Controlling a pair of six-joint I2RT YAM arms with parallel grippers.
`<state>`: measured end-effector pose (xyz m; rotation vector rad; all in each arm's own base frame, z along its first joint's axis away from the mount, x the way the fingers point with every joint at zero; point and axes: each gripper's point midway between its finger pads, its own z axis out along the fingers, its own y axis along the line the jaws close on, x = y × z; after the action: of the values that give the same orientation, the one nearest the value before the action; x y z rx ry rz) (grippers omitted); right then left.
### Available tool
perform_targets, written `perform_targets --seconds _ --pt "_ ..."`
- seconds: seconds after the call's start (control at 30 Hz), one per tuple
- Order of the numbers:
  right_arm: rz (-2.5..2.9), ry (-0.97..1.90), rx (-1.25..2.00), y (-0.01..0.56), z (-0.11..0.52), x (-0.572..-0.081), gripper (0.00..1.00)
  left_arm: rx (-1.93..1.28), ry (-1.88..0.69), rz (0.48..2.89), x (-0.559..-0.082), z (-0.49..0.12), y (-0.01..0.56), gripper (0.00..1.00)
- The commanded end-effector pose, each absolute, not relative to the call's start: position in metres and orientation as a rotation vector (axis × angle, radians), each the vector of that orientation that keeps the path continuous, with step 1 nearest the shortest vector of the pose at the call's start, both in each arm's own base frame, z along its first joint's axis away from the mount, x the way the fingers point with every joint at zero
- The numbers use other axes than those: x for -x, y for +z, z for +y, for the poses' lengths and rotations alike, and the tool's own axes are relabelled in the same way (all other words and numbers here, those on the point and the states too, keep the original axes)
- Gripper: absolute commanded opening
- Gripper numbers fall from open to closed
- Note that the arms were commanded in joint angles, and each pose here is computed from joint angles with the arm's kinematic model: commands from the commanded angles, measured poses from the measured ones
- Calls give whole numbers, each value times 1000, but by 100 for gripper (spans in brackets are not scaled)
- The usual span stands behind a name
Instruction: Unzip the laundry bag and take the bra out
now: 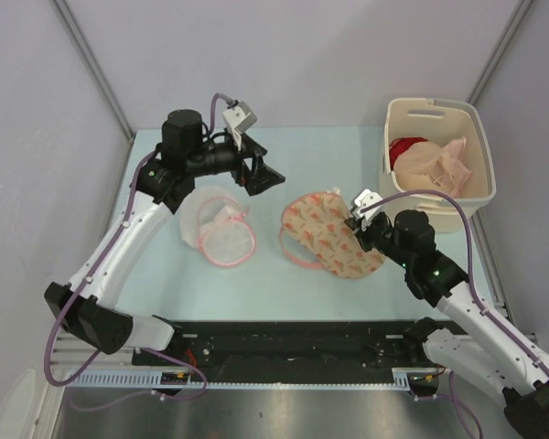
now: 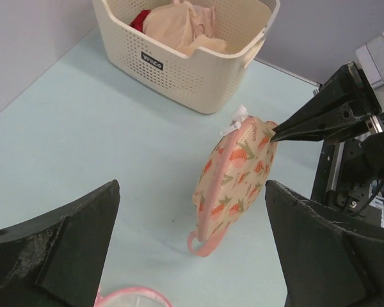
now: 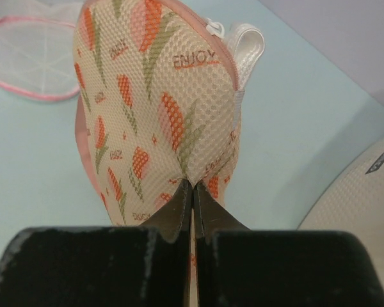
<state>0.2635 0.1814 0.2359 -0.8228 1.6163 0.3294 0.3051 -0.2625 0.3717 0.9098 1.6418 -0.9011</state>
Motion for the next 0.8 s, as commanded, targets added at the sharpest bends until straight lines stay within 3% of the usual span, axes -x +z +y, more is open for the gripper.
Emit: perform_targets --seconds 0.0,0.2,0.63,0.77 --pt "1575 274 847 256 170 -253 0 -1106 -971 1512 -287 -290 365 100" --pt "1571 322 853 257 175 -246 0 -1224 -896 1517 -285 -327 332 100" --pt "1567 342 857 258 177 -238 0 -1332 -991 1584 -282 -365 284 100" --pt "1570 338 857 258 176 -236 0 -1353 -1062 1631 -280 -374 263 93"
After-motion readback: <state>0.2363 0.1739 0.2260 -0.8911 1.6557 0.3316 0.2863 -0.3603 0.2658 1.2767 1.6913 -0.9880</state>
